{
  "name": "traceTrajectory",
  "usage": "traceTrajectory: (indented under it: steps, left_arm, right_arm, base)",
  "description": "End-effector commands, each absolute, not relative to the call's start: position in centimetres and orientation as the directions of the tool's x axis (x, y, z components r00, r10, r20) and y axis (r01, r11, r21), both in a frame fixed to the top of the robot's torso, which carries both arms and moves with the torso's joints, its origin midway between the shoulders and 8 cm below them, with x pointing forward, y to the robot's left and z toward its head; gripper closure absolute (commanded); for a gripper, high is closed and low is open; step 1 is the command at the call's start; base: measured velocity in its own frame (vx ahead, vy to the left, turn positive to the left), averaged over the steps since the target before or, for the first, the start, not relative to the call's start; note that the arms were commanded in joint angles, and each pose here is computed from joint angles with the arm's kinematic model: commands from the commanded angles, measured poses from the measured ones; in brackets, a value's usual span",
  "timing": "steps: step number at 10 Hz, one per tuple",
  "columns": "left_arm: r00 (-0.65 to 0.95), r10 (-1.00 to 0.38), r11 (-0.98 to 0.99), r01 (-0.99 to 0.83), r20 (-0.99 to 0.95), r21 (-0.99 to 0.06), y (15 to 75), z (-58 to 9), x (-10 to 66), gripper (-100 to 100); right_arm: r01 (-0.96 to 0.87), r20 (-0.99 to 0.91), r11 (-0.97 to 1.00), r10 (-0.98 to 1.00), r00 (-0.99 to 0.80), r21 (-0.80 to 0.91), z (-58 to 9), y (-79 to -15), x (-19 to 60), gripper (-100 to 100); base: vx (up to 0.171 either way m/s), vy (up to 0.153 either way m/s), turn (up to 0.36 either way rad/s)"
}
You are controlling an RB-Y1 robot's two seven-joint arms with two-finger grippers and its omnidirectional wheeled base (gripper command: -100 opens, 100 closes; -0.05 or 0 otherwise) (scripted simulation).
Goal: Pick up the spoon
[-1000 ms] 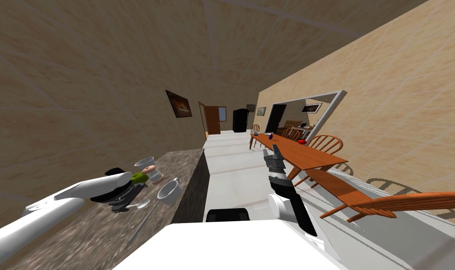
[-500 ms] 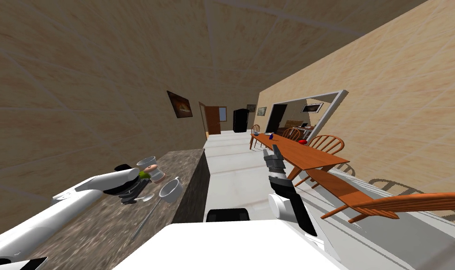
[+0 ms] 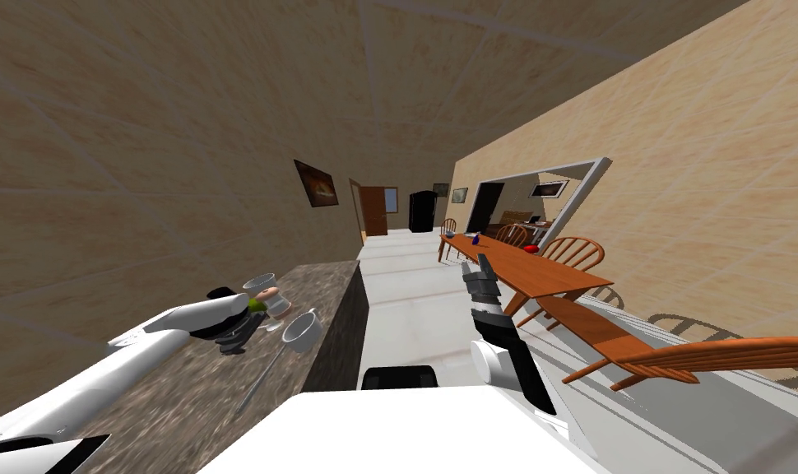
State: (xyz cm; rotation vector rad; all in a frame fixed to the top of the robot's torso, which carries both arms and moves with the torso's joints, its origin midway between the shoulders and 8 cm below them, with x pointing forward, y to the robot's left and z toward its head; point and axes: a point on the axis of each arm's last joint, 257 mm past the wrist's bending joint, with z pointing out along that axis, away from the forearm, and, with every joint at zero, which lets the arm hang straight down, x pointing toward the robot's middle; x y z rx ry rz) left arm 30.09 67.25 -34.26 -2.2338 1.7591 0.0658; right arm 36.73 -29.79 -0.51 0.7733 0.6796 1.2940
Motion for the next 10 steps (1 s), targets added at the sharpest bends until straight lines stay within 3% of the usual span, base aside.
traceTrajectory:
  steps: [1,10]
  left_arm:
    - [0.261,-0.94,-0.217,-0.955,-0.221,-0.203,67.2,-34.67,30.88,-100]
    - [0.263,-0.936,-0.212,-0.952,-0.234,-0.222,67.3,-35.07,31.7,-100]
  right_arm:
    - [-0.572,-0.013,0.1,0.988,0.154,0.814,-0.51,-29.79,36.73,0]
    - [-0.572,-0.013,0.1,0.988,0.154,0.814,-0.51,-29.79,36.73,0]
  base:
    - [-0.007,0.006,0.021]
    - [-0.003,0.0,0.0]
